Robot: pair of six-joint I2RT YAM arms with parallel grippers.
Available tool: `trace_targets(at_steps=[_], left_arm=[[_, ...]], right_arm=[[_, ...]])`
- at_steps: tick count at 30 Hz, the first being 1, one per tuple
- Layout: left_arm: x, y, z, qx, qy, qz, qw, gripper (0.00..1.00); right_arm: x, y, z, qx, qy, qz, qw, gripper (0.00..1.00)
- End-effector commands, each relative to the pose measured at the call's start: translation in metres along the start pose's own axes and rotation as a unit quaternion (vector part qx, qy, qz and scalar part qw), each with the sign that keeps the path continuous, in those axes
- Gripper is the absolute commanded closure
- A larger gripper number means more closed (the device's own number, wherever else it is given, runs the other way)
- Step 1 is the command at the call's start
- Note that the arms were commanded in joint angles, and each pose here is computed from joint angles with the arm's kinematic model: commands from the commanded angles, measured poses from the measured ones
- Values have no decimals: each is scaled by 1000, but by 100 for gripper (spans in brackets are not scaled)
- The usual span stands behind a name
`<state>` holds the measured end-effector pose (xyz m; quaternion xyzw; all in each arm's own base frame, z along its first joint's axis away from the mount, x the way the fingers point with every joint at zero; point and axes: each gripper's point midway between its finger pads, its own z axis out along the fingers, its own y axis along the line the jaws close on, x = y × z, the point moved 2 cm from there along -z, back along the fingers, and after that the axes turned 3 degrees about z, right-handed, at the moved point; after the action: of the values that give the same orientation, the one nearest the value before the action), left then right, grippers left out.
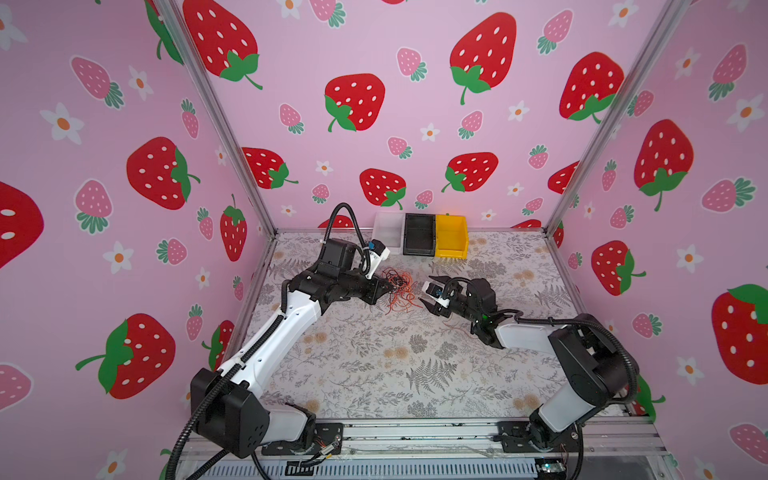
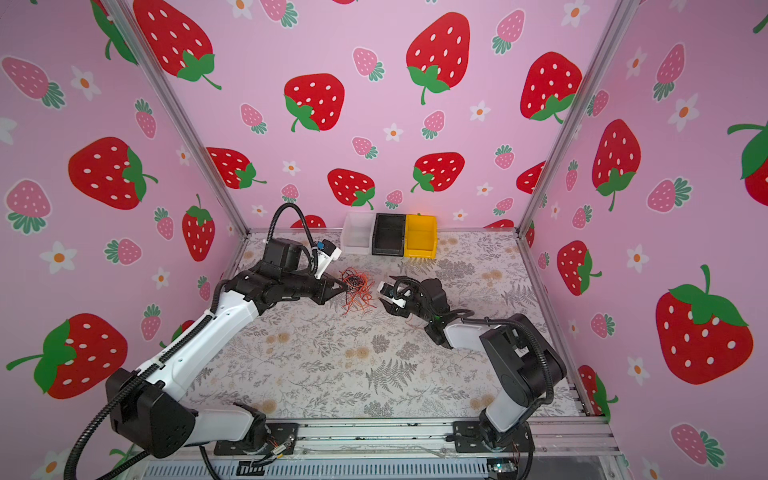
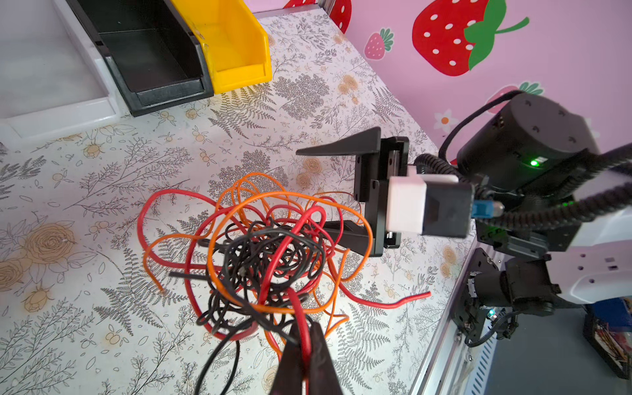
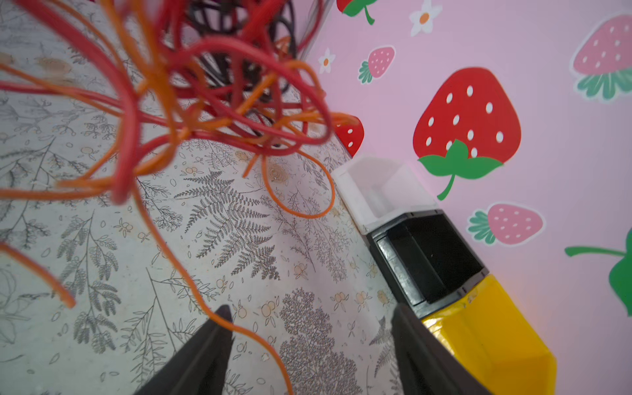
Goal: Untangle the cables
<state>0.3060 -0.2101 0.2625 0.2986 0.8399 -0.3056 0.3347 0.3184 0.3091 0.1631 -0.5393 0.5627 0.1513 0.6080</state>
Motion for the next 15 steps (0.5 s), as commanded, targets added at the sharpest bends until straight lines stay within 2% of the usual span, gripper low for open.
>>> trace_targets(at_steps=[1,3,5,9,12,15], left_arm=[[-22,-10,-9,11,-30,26,999,100],[-23,-10,-10,10,-31,27,999,100],[-23,-9,-9,7,-31,27,999,100],[-18,-4,-10,-9,-30,26,999,100],[-12,5,-12,-24,-34,13,999,100],[-6,21,-16,-33,-48,-24,998,100]], right_arm=[[-17,12,7,-40,-38,-23,998,45],[-15,17,8,-46,-39,-22,998,59],[-13,14,8,-32,-36,-19,999,76],[-13,-4,1,20,-27,-6,999,98],[-12,-22,-13,58,-19,14,998,100],[-9,-38,-33,94,-8,27,995,100]])
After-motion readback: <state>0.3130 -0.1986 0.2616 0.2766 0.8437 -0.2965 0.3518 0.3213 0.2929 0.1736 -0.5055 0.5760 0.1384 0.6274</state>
